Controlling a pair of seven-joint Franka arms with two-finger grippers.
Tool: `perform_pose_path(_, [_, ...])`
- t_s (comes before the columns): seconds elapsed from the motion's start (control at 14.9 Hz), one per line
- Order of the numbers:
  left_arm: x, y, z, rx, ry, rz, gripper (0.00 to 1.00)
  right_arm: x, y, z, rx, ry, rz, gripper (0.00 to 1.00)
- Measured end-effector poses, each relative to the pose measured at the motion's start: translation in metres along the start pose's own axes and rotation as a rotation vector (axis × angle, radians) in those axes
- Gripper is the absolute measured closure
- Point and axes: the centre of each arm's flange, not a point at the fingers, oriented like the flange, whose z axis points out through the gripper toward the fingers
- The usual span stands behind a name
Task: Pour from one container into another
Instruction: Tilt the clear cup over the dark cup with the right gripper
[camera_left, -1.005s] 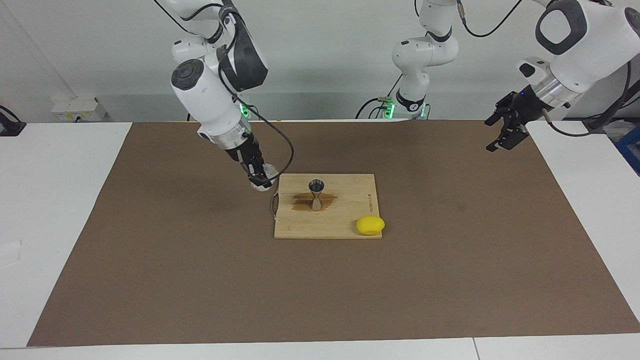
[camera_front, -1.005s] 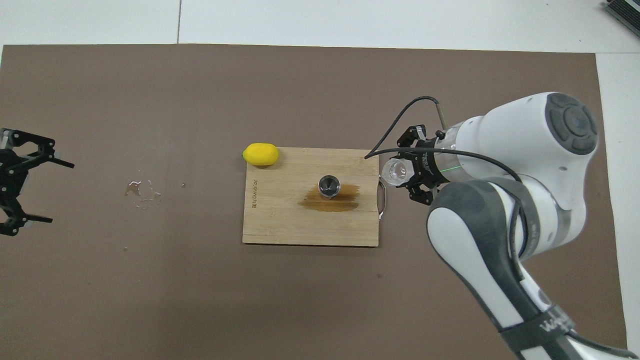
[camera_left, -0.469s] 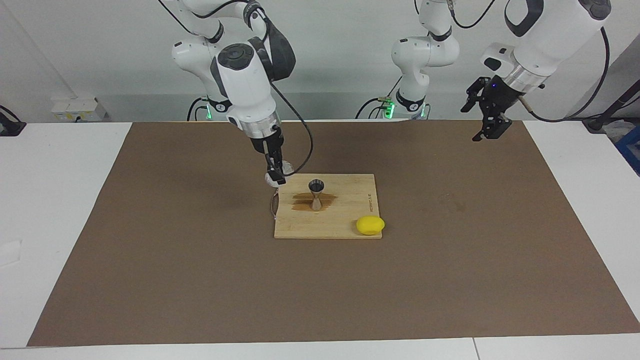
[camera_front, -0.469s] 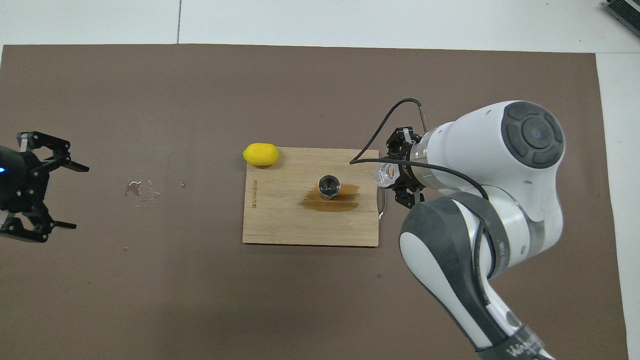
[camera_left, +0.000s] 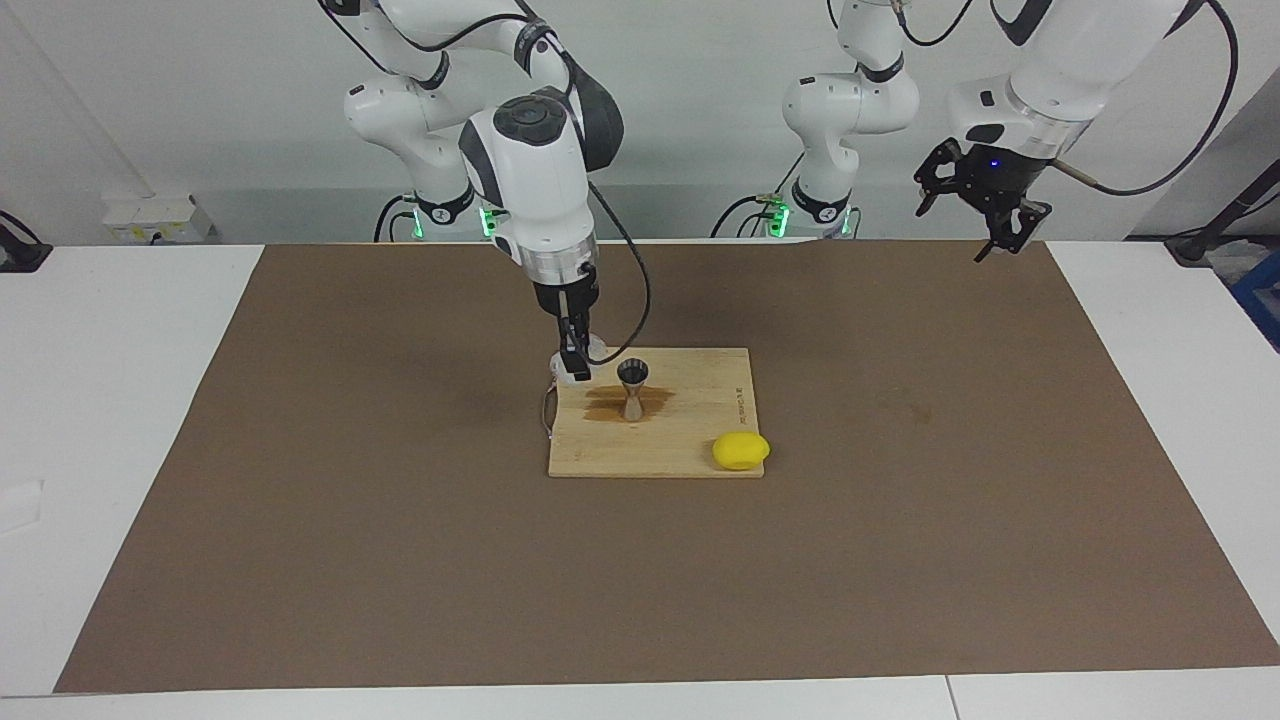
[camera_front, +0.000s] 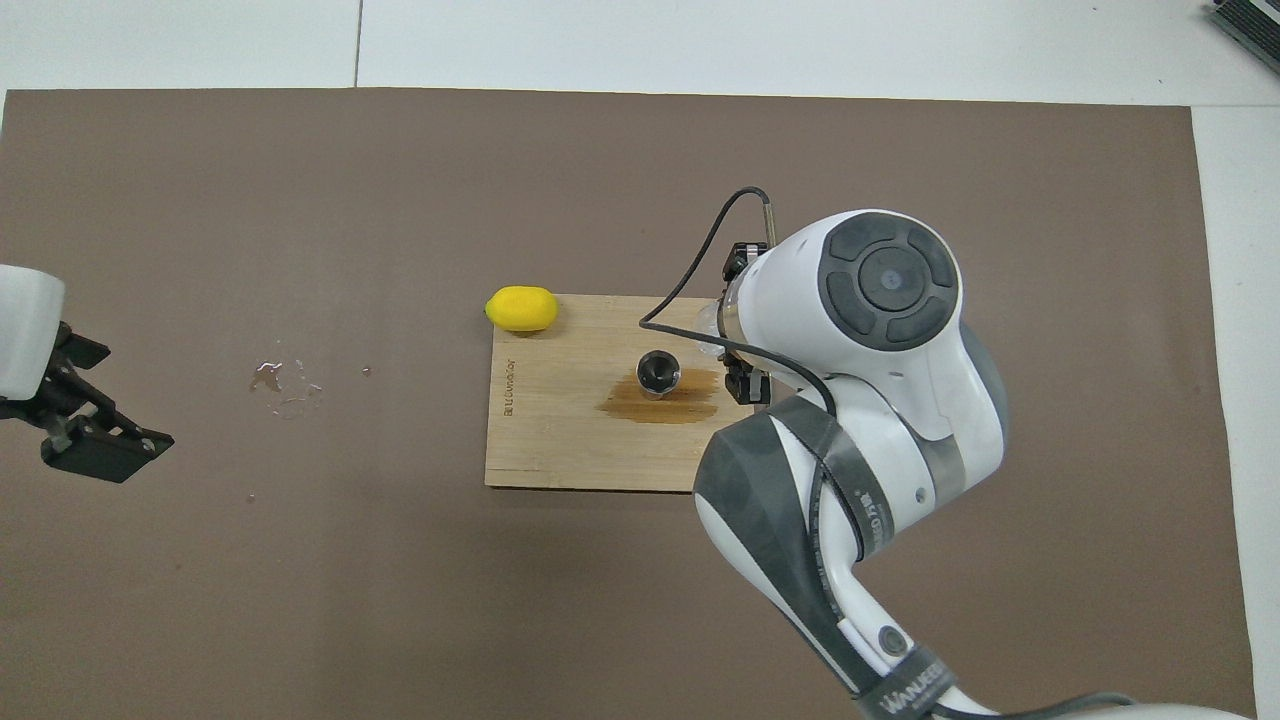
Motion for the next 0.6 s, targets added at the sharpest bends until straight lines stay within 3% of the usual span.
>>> perform_pose_path(0.13, [-0.003,-0.003,0.001,-0.001,-0.003,-0.107,0.0,-0.01,0.001,0.006,0.004,0.02,-0.014,0.49])
perform_pose_path(0.47, [-0.008,-0.01,0.001,0.056,-0.042,-0.192,0.0,-0.024,0.008,0.016,0.003,0.045,-0.046,0.49])
perform_pose_path(0.6, [-0.008,-0.01,0.003,0.063,-0.046,-0.331,0.0,-0.034,0.015,0.02,0.001,0.057,-0.072,0.49])
